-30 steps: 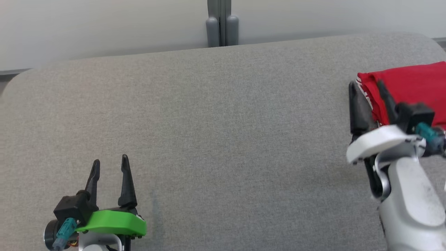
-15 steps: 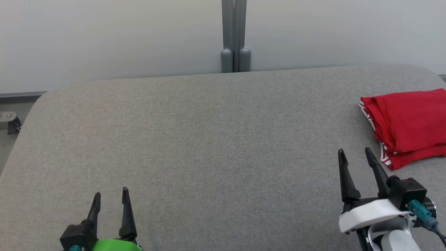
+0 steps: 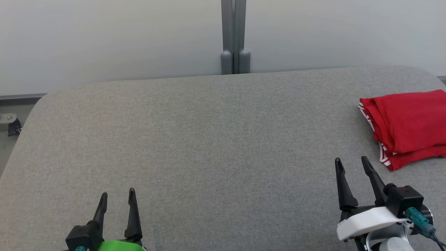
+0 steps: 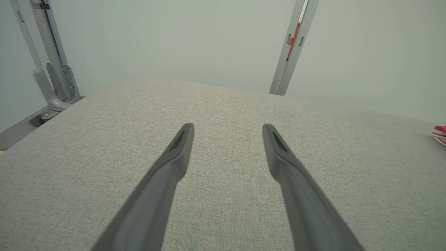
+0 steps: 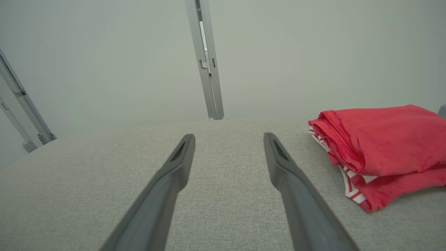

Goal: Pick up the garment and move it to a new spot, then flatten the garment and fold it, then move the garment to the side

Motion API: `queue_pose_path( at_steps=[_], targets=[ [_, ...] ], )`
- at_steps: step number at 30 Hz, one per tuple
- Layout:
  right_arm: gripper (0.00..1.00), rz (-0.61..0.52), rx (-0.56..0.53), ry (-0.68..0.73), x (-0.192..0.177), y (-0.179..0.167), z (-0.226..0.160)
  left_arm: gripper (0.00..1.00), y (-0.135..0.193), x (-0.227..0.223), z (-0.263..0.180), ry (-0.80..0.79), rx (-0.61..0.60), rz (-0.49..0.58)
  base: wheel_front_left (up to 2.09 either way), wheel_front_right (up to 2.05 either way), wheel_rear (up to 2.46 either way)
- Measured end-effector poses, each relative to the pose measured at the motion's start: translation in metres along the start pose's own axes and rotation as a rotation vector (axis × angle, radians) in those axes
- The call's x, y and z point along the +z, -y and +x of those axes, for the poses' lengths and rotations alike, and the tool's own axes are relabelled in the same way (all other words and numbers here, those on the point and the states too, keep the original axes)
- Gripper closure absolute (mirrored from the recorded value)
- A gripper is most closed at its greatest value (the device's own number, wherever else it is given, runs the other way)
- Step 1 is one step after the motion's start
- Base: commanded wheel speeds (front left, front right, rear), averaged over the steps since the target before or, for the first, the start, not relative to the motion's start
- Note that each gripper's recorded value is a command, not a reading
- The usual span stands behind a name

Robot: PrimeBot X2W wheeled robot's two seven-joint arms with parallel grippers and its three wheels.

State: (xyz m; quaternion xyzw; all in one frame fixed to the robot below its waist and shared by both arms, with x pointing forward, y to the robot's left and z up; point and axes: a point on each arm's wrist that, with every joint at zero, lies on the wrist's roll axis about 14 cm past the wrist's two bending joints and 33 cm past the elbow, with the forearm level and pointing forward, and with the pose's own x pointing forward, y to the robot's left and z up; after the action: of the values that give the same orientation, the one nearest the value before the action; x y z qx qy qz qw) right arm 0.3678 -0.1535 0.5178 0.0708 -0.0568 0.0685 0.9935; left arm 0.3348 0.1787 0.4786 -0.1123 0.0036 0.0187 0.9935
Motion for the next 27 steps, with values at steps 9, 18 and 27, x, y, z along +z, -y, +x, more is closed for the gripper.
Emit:
queue_pose_path(
  at_steps=[9,18,27],
  targets=[
    [1.00,0.005,-0.005,-0.027,-0.009,0.001,-0.002,1.00,-0.002,-0.006,-0.002,-0.020,0.008,0.002,0.00,0.00,0.00],
    [1.00,0.117,-0.056,-0.097,-0.028,0.009,-0.011,1.00,-0.010,-0.022,-0.004,-0.089,0.045,-0.094,0.00,0.00,0.00],
    [1.00,0.275,-0.108,-0.104,-0.029,0.017,-0.010,1.00,-0.017,-0.023,-0.001,-0.108,0.081,-0.248,0.00,0.00,0.00]
  ],
)
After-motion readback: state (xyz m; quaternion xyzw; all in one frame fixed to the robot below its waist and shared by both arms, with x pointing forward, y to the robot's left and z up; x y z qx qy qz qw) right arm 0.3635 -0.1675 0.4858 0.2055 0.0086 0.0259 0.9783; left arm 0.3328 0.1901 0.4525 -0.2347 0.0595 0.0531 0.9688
